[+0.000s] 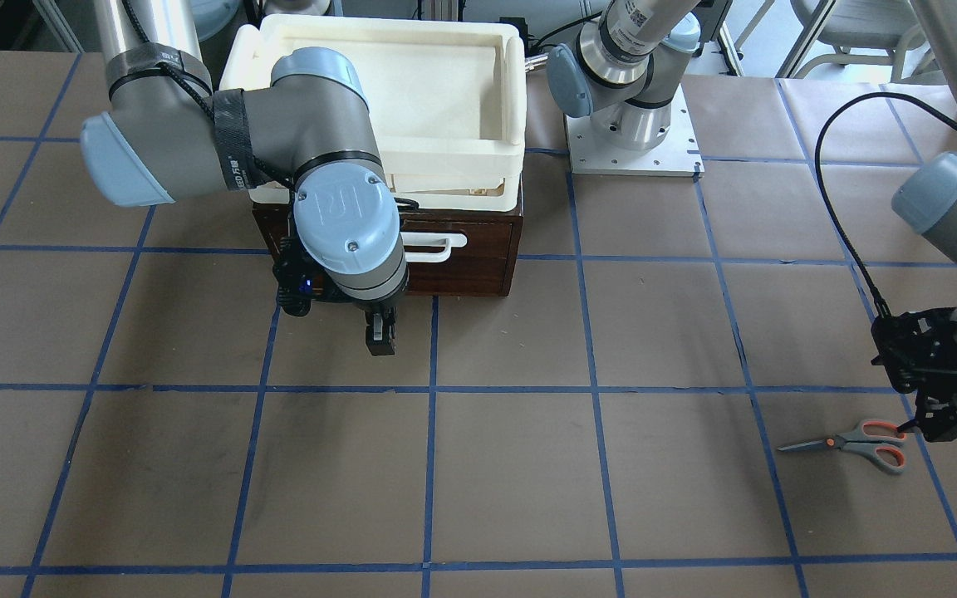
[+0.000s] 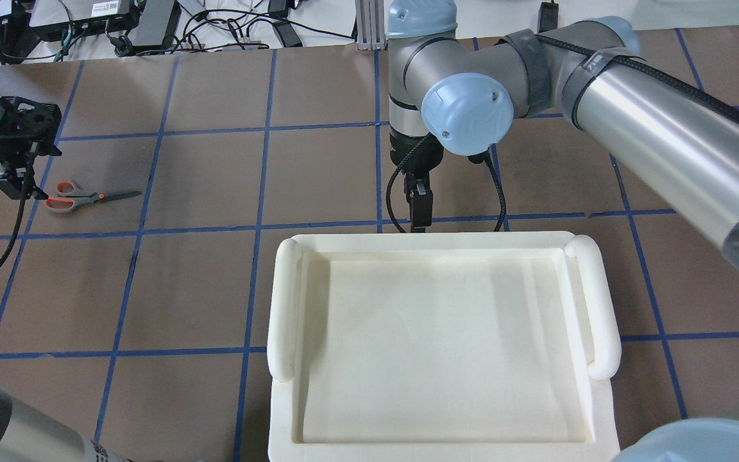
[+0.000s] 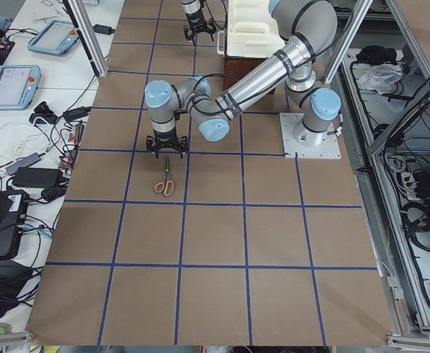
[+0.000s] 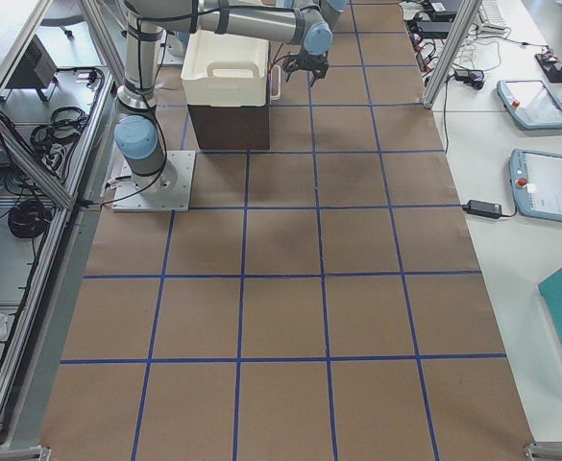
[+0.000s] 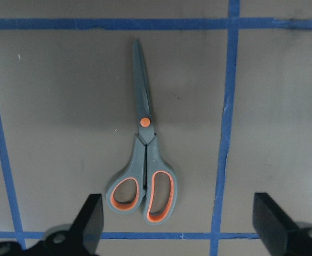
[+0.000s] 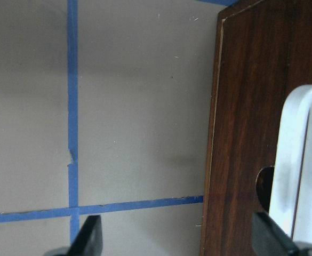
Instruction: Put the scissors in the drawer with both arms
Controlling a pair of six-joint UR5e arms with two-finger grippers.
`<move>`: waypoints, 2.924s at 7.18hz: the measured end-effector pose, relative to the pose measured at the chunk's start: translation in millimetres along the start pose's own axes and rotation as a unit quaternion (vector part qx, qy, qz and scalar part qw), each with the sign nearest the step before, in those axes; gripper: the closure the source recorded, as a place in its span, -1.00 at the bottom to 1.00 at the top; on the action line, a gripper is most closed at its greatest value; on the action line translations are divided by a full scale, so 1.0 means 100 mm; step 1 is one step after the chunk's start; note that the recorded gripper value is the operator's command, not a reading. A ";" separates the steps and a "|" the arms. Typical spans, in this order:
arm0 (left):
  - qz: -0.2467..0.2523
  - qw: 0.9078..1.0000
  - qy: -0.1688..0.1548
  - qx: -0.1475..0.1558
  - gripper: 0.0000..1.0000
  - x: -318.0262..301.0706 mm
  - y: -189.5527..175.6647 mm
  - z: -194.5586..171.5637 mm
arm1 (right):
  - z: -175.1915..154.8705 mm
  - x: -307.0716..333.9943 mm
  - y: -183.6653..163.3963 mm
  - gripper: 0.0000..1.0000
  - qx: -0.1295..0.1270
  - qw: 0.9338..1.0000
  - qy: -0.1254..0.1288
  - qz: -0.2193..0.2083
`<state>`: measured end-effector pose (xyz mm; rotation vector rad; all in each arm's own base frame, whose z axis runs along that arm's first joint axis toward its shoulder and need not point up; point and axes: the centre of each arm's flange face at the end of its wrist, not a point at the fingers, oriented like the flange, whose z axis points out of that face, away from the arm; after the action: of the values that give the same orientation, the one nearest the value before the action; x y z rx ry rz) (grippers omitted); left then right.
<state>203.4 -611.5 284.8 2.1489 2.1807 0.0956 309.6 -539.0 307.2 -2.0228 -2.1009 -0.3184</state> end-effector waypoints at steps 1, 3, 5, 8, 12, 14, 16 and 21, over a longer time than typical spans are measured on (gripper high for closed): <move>0.000 1.000 0.000 0.000 -1.00 -0.01 0.03 0.05 | 0.02 0.01 -0.01 -1.00 0.002 1.000 0.009 0.007; 0.002 1.000 0.001 0.000 -1.00 -0.02 0.05 0.11 | 0.04 0.03 0.01 -1.00 -0.006 1.000 0.020 0.019; 0.002 1.000 0.003 0.001 -1.00 -0.04 0.06 0.17 | 0.07 0.03 0.01 -1.00 -0.009 0.999 0.031 0.027; -0.001 1.000 0.002 0.001 -1.00 -0.06 0.11 0.23 | -0.05 0.04 0.01 -1.00 -0.005 0.998 0.049 0.032; -0.002 1.000 0.009 0.002 -1.00 -0.06 0.13 0.33 | 0.14 0.01 0.01 -1.00 0.004 0.995 0.095 0.039; -0.001 1.000 0.009 0.001 -1.00 -0.07 0.13 0.36 | 0.21 0.04 0.00 -1.00 0.008 0.992 0.116 0.041; -0.001 1.000 0.010 0.001 -1.00 -0.07 0.13 0.36 | 0.27 0.03 -0.01 -1.00 0.010 0.991 0.126 0.042; -0.001 1.000 0.010 0.003 -1.00 -0.06 0.13 0.38 | 0.45 -0.05 0.01 -1.00 0.014 0.989 0.142 0.039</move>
<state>220.5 -618.1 248.8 2.1579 2.1963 0.1112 310.7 -530.2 263.2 -1.9097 -1.8397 -0.5269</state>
